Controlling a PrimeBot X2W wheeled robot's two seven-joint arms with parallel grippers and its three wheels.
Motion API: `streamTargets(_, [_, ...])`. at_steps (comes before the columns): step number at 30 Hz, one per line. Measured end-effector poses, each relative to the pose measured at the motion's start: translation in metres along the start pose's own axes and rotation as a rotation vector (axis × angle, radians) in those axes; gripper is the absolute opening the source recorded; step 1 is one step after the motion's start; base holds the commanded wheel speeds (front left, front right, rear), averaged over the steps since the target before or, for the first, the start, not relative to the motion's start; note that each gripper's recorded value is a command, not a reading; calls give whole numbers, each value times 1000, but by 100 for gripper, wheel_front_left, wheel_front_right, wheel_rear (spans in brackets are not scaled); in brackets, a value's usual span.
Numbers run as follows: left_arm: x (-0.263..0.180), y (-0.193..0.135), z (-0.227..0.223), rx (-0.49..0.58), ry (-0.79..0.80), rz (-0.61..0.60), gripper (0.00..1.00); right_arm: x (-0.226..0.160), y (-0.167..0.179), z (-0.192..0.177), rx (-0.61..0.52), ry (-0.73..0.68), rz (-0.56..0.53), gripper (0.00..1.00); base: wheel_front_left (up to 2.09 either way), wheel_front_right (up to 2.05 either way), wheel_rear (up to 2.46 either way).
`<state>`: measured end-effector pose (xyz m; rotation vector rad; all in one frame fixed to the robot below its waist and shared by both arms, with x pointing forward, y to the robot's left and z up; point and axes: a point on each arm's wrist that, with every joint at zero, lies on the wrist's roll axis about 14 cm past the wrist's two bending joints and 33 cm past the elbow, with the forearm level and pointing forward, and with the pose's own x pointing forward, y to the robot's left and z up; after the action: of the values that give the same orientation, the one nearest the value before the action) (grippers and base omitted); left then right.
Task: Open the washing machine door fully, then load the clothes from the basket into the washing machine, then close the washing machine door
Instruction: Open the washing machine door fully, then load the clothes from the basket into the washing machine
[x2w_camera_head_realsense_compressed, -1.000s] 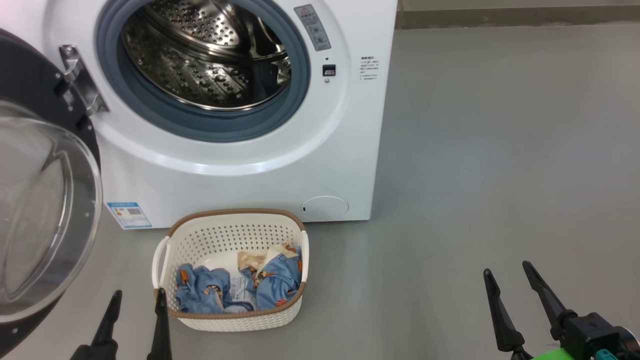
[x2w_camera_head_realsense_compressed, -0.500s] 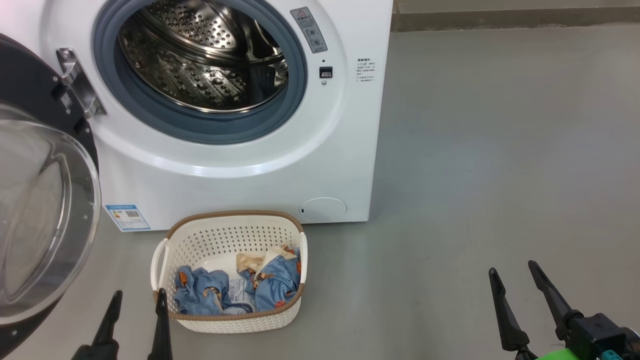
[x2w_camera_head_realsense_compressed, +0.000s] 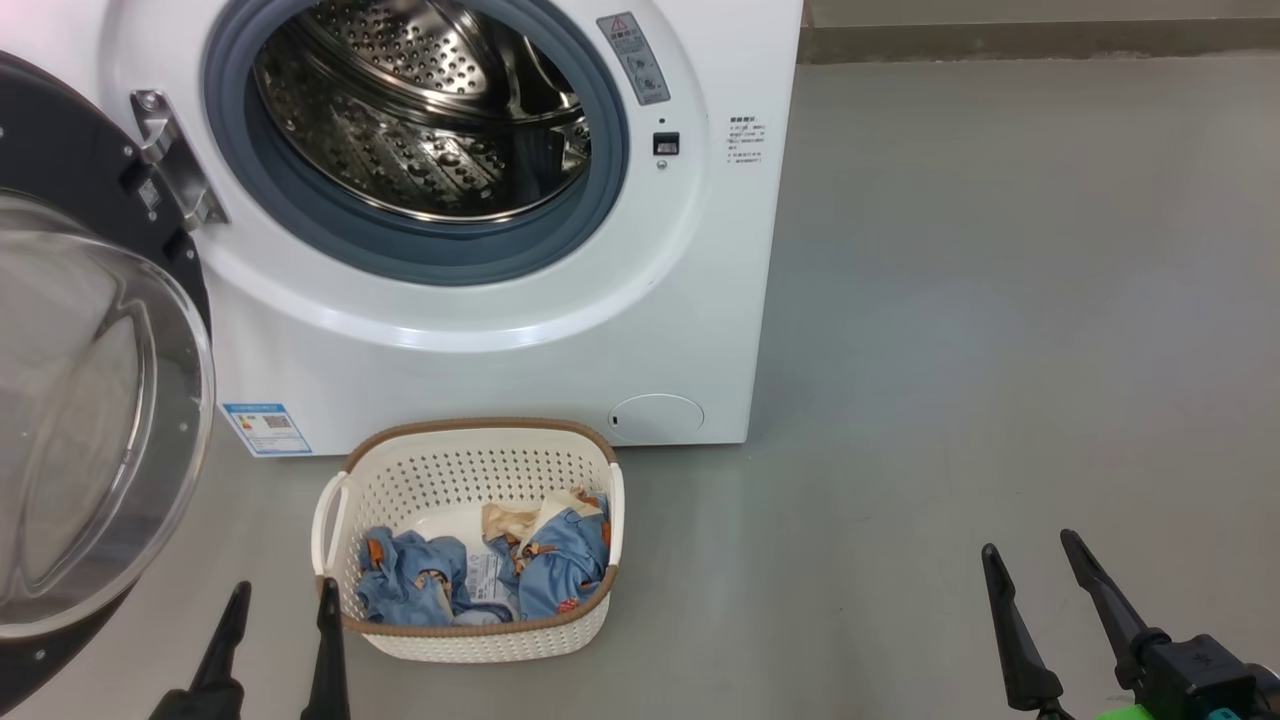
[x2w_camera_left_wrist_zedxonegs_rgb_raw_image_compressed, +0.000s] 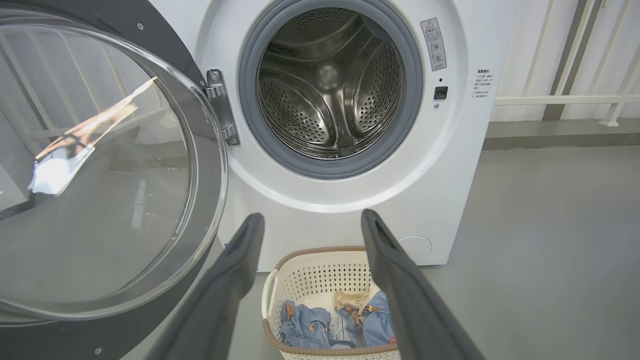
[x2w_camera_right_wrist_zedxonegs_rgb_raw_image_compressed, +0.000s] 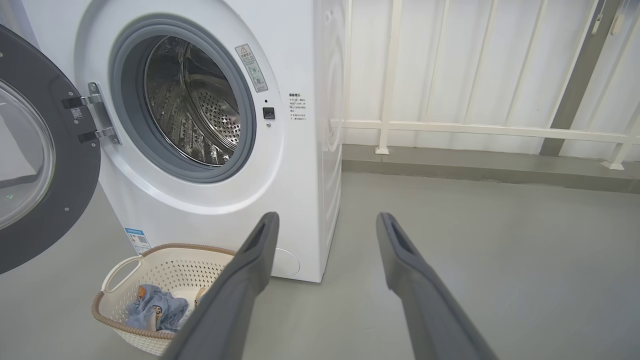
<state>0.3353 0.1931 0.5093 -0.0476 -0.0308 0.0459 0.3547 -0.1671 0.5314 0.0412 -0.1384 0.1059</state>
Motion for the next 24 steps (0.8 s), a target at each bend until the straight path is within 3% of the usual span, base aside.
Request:
streamTargets(12, [0,1,2,7,-12,8,100,-1,0,1,3,-3,-2,100,27,-27,0])
streamTargets(24, [-1,2,-2,18,1,11,100,1,2,-2,11,7,4,100,150,-150,0])
